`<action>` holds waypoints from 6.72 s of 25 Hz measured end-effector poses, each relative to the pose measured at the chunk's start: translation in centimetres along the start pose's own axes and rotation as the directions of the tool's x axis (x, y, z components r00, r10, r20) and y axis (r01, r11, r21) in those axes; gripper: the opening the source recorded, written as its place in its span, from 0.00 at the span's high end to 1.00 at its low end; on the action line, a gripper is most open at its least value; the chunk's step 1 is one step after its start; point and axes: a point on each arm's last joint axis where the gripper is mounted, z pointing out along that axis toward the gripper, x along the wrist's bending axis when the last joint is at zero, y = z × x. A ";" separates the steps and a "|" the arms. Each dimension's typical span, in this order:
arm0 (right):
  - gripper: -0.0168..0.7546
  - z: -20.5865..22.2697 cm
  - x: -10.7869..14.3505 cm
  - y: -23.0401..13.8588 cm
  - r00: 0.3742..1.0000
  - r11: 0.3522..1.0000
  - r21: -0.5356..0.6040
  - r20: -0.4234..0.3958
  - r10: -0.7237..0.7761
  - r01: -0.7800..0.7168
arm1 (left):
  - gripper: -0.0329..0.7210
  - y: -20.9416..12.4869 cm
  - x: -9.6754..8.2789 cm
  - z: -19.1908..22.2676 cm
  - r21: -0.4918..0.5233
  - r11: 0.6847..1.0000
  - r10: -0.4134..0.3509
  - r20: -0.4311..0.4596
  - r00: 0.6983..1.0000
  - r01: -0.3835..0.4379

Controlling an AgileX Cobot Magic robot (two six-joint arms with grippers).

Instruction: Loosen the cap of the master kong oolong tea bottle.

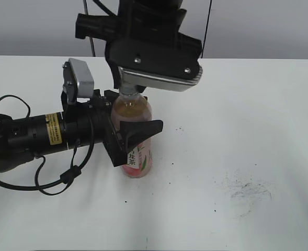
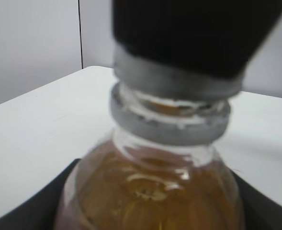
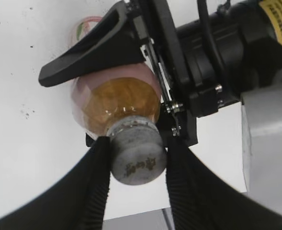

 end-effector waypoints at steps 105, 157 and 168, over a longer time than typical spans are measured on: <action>0.23 14.7 19.3 0.9 -0.801 -0.750 0.409 0.070 0.595 -0.521 | 0.33 0.0 -0.1 0.0 0.005 1.000 -0.003 0.006 1.000 0.003; 0.23 14.7 19.3 0.9 -0.803 -0.752 0.408 0.072 0.591 -0.517 | 0.18 6.1 0.3 -1.2 -0.145 0.981 0.109 -0.139 0.984 -0.129; 0.23 14.6 19.3 1.1 -0.806 -0.750 0.420 0.069 0.588 -0.511 | 0.18 11.2 -0.9 -3.0 -0.163 0.965 0.171 -0.200 0.965 -0.205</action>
